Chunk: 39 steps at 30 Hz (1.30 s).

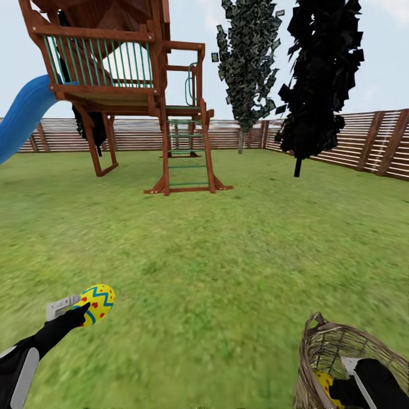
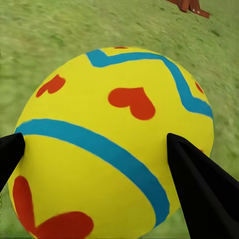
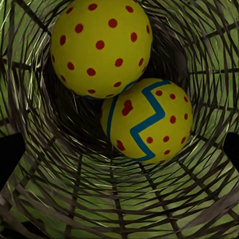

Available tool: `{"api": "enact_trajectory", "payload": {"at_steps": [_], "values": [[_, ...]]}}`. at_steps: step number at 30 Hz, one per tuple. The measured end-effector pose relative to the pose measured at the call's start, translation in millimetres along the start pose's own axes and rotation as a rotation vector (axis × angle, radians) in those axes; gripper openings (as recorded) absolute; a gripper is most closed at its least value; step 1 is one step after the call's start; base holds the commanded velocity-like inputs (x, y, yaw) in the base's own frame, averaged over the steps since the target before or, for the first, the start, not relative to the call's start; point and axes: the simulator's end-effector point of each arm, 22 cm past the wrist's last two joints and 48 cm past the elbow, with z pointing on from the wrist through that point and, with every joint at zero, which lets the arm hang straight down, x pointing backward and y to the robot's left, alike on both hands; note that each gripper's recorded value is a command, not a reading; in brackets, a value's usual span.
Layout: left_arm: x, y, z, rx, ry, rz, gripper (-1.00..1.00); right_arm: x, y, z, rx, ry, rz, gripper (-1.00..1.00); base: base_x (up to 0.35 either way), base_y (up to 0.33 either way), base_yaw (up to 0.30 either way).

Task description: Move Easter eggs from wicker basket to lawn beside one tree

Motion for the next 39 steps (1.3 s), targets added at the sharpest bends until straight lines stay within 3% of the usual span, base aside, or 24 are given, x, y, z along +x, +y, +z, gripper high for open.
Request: {"api": "enact_trajectory", "payload": {"at_steps": [9,18,39], "values": [[10,3,4.8,-0.005,0.019,0.002,-1.00,8,1,9.0,0.006,0.028,-0.010,1.00,0.000,0.000,0.000],[9,2,4.8,-0.004,0.015,0.004,-1.00,8,2,8.7,0.004,0.026,-0.007,1.00,0.001,-0.200,0.000],[17,-3,7.7,0.004,0.024,-0.009,-1.00,11,3,12.0,0.004,0.037,-0.010,1.00,0.098,-0.022,0.000]]}}
